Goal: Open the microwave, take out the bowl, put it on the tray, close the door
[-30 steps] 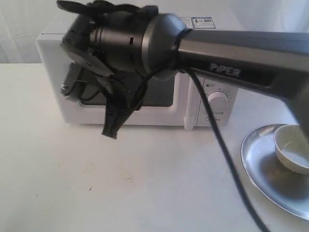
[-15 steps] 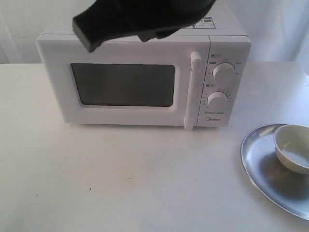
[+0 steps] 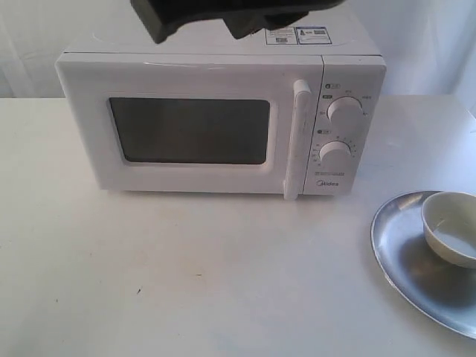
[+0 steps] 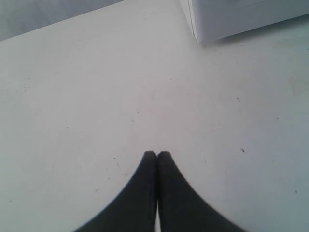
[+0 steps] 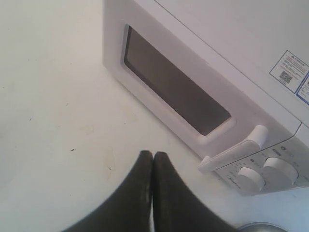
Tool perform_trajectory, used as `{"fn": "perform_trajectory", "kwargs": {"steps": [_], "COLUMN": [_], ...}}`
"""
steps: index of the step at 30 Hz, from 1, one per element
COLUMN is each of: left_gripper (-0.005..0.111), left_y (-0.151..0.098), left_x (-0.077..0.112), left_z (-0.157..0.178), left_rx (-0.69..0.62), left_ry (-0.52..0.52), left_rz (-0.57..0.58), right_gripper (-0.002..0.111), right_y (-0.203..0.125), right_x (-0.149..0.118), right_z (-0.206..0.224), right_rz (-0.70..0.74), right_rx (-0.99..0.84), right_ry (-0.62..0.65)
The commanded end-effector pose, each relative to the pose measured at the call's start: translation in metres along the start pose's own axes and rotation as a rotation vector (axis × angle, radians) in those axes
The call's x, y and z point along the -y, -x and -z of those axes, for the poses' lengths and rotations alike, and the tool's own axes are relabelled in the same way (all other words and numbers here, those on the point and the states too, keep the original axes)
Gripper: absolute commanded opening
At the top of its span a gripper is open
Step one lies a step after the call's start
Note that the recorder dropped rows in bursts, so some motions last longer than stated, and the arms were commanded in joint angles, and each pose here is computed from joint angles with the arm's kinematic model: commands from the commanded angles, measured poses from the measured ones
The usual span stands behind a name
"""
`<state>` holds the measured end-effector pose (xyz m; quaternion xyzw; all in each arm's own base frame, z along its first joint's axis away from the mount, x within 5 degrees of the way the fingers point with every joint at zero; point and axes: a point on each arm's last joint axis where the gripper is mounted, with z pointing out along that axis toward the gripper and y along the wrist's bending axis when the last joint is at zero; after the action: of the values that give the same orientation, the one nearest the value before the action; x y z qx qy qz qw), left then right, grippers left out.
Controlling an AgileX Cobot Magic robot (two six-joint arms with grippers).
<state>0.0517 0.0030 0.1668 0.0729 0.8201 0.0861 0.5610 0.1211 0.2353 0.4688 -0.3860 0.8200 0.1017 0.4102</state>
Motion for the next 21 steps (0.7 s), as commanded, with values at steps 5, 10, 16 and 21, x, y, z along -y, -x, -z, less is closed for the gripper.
{"fn": "perform_trajectory", "kwargs": {"steps": [5,10,16,21], "left_gripper": [0.000,0.000,0.000,0.000], "left_y": [0.000,0.000,0.000,0.000], "left_x": [0.000,0.000,0.000,0.000], "left_z": [0.000,0.000,0.000,0.000], "left_rx": [0.003,0.003,0.003,0.003], "left_ry": [-0.005,-0.005,-0.005,-0.005], "left_rz": [0.007,0.007,0.007,0.007], "right_gripper": [0.000,0.000,0.000,0.000], "right_y": [-0.026,-0.072,-0.205,-0.292], "right_x": [0.026,0.054,0.064,0.079], "right_z": [0.026,0.033,0.010,-0.006], "right_rz": [-0.084,-0.262,-0.869,-1.067], "right_rx": [0.001,0.154,0.509,1.070], "right_ry": [0.014,0.069,0.179,-0.003]}}
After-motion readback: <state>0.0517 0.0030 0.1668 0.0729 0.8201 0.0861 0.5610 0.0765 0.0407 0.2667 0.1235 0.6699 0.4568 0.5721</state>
